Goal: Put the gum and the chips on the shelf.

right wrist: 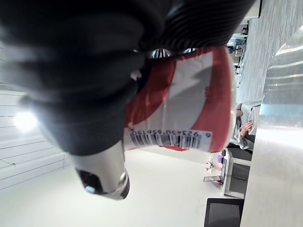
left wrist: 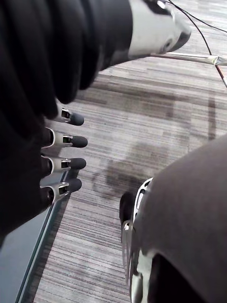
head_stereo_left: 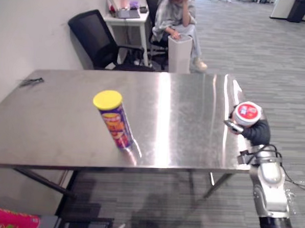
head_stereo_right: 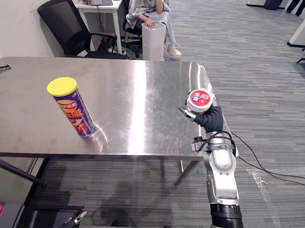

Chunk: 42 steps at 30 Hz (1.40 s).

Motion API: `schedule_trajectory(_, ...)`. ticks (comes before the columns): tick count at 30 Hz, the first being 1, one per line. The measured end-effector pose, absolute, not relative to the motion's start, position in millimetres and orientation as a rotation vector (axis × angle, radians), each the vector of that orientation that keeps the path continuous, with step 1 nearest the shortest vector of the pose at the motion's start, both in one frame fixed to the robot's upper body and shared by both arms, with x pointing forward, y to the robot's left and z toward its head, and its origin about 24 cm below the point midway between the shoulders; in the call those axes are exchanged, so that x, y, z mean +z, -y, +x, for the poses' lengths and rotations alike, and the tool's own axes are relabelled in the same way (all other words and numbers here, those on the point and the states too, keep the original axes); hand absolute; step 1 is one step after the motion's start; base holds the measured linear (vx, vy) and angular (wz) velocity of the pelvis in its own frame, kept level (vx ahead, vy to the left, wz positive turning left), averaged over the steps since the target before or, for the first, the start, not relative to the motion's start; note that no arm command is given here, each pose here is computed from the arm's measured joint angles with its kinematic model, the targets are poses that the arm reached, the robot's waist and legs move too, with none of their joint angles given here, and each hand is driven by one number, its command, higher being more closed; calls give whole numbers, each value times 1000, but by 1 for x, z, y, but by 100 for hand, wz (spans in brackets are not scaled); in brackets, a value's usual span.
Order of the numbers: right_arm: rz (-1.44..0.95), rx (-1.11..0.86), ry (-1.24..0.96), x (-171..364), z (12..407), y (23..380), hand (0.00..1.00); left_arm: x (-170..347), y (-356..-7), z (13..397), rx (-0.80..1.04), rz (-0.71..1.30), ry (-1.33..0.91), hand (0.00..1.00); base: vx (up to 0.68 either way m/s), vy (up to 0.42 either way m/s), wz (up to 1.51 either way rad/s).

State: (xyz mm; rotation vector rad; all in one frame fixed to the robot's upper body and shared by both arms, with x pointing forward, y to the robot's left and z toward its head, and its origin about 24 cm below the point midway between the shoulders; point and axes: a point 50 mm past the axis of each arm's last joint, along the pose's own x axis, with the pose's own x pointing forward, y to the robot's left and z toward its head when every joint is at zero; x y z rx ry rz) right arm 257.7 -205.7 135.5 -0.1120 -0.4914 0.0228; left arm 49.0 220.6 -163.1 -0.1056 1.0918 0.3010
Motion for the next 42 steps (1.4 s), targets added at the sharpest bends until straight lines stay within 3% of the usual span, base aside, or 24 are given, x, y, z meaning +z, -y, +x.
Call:
schedule_trajectory(9, -119, -71, 431, 121, 243, 227, 100, -163, -225, 47, 343, -135, -1098, 0, -21, -17, 19)
schedule_trajectory(21, 35, -29, 540, 144, 264, 207, 100, -158, -224, 73, 339, -219, -1015, 0, -205, -97, 103)
schedule_trajectory(25, 43, -73, 536, 143, 265, 211, 100, -162, -219, 49, 402, -269, -1056, 0, -141, -74, 115)
schedule_trajectory(34, 38, -201, 556, 146, 257, 239, 100, -162, -219, 53, 419, -268, -1043, 0, -114, 146, 120)
schedule_trajectory(42, -11, -289, 497, 133, 253, 247, 100, -163, -222, 45, 406, -224, -1081, 0, -34, 162, 22)
